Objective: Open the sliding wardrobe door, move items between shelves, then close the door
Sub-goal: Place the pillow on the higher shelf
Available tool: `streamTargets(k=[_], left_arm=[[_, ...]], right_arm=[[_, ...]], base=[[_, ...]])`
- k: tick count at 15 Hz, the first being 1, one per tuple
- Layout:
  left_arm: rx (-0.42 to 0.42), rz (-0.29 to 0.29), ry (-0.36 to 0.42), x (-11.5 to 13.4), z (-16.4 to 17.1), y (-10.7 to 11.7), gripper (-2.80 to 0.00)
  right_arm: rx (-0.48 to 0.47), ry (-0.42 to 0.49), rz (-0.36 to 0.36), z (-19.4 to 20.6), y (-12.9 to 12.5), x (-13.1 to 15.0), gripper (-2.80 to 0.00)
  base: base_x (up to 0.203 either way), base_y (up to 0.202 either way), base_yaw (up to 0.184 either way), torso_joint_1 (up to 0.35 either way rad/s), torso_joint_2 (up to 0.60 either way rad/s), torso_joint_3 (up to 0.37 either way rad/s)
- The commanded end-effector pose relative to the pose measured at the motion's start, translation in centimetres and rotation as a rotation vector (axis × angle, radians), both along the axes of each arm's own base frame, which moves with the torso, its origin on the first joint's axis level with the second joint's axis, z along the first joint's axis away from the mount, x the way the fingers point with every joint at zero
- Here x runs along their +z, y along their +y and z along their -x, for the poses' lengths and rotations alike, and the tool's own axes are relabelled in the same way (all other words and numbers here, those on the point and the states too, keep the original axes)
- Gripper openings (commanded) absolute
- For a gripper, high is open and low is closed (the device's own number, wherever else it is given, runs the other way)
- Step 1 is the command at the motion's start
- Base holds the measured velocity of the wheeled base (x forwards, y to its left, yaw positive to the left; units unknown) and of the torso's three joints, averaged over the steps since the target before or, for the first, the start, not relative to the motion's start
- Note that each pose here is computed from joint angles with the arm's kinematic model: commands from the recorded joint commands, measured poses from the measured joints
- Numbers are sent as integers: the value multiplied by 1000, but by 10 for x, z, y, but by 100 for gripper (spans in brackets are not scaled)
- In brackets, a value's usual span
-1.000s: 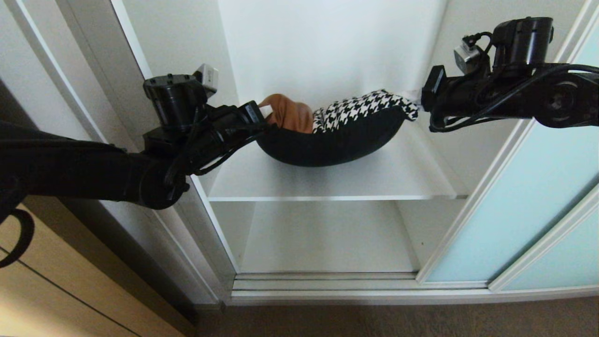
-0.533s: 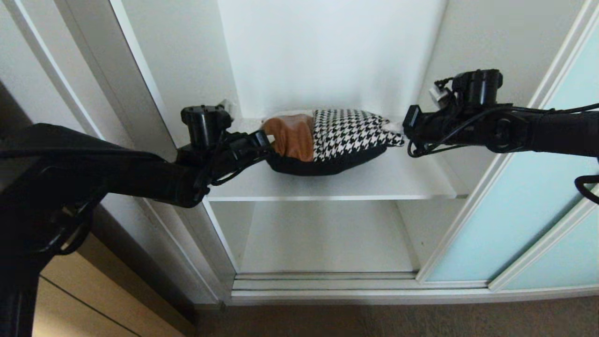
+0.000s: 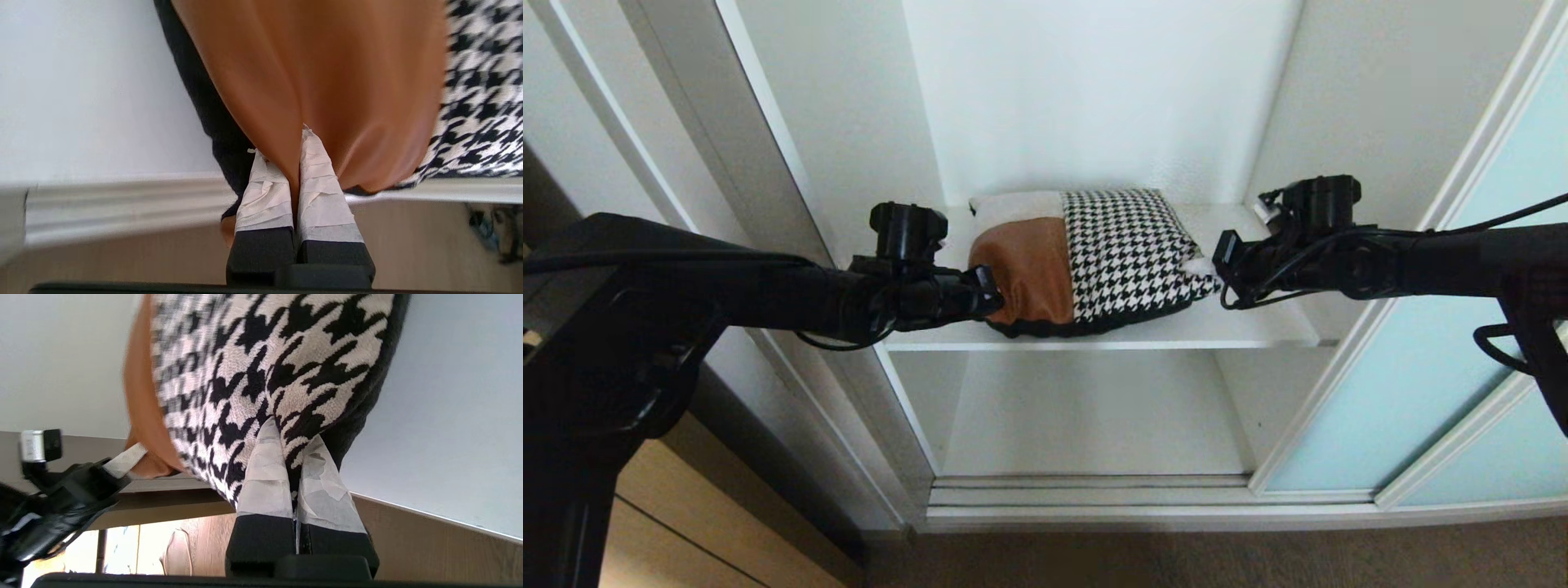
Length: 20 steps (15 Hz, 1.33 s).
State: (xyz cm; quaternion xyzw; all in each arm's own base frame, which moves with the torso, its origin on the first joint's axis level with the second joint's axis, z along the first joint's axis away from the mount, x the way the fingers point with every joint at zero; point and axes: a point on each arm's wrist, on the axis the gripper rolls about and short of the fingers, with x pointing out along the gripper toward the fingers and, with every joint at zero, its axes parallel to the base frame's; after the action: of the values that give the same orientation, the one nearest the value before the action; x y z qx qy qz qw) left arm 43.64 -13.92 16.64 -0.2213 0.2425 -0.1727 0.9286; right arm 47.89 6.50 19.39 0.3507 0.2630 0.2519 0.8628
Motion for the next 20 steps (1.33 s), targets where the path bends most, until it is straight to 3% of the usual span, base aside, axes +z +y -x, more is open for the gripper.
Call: streamTargets(k=[1, 7, 10, 14, 20], left_arm=[[6, 9, 15, -6, -5, -1, -280], [170, -8, -42, -14, -32, -4, -280], [188, 40, -85, 1, -32, -2, -280], [189, 52, -124, 8, -36, -3, -280], [218, 21, -97, -16, -45, -4, -280]], right_arm=[[2, 31, -2, -6, 1, -18, -280], [-30, -15, 2, -22, 3, -41, -280], [-43, -42, -1, -27, 5, -46, -280], [-69, -129, -9, -30, 7, -37, -280], [-83, -131, -5, -31, 8, -40, -280]], base=[[0, 0, 0, 0, 0, 0], [0, 0, 0, 0, 0, 0], [0, 0, 0, 0, 0, 0], [0, 0, 0, 0, 0, 0], [0, 0, 0, 0, 0, 0]])
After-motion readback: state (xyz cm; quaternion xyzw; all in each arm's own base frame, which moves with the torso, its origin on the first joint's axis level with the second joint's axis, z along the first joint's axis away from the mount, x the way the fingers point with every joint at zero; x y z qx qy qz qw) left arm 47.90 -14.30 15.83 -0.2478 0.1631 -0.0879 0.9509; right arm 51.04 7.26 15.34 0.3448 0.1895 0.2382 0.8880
